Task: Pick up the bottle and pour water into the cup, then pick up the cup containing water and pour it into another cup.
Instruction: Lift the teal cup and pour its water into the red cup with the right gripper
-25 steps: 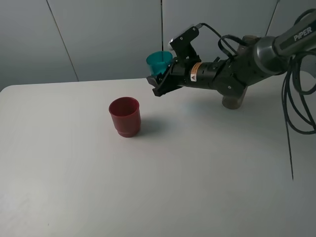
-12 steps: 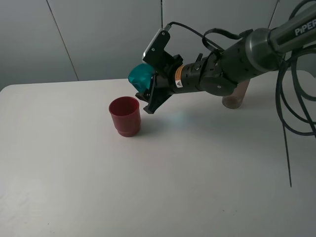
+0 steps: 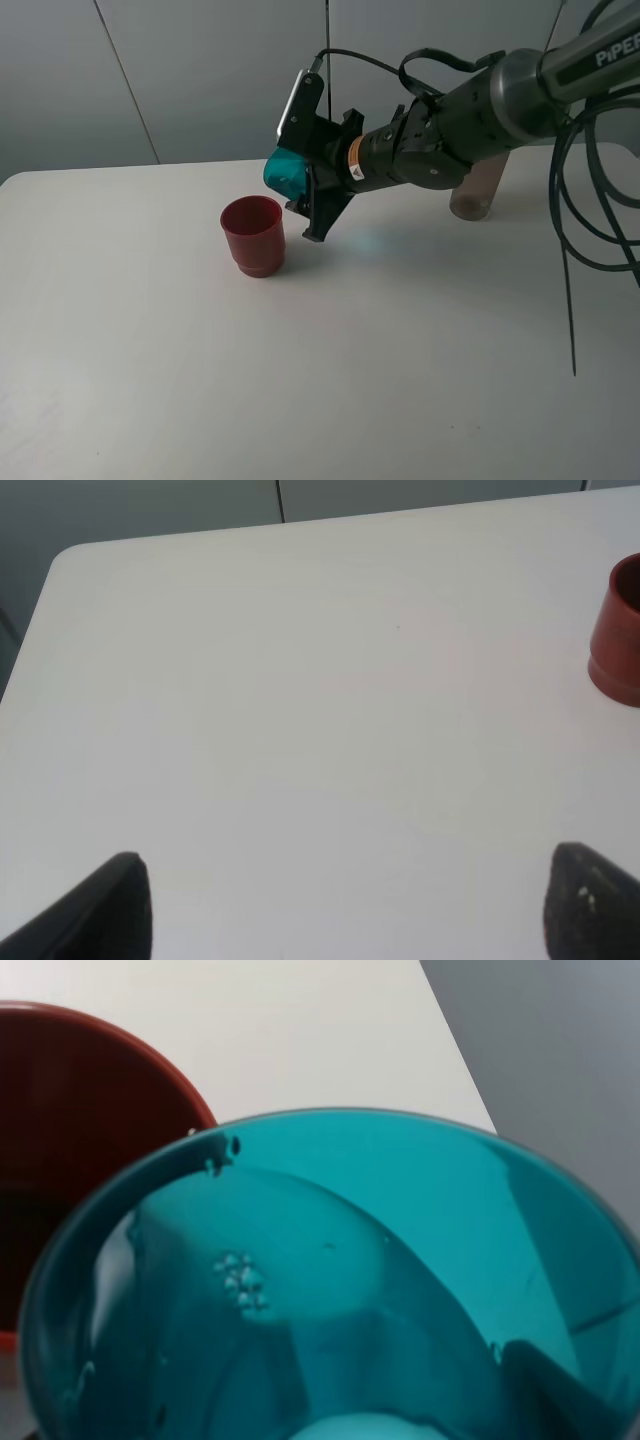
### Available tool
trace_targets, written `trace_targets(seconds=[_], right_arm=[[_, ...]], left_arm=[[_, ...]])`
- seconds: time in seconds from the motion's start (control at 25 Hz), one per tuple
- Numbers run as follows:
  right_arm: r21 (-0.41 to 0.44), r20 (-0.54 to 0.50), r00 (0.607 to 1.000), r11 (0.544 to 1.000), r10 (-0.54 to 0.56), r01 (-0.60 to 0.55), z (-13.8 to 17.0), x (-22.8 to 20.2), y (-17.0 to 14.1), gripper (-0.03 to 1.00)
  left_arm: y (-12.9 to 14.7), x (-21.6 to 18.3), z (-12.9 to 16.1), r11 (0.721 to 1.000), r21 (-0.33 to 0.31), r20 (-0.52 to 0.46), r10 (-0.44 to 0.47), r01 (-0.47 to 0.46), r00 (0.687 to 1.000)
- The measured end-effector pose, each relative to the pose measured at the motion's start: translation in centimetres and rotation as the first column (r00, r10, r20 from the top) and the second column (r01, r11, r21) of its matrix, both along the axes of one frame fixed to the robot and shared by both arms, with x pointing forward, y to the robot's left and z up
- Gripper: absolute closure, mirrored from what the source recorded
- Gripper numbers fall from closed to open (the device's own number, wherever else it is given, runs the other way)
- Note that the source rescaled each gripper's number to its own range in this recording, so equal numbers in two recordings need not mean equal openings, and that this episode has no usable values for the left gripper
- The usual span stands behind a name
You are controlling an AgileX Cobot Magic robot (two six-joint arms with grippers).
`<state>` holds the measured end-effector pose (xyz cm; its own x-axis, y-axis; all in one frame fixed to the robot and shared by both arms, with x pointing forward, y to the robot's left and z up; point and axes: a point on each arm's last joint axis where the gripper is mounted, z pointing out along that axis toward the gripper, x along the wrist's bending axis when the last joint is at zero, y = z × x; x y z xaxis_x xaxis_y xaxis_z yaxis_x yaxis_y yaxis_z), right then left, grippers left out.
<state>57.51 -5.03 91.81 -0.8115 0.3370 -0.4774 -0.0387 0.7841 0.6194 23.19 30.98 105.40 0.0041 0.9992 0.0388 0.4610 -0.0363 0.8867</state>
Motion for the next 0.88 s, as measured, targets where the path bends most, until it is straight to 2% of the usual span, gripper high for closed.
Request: trace_targets(seconds=[0.44,0.88], right_arm=[[-0.099,0.052,0.998,0.995,0.019,-0.014,1.7,0.4,1.4,0.93],[-0.237,0.080,0.993,0.969,0.086,-0.065,1.4,0.2,1.2,0.93]], left_arm=[[0.0,0.0,0.0,1.000,0.000,0.000,0.000,0.000,1.000],[0.0,0.0,0.0,1.000,0.000,0.000,0.000,0.000,1.000]])
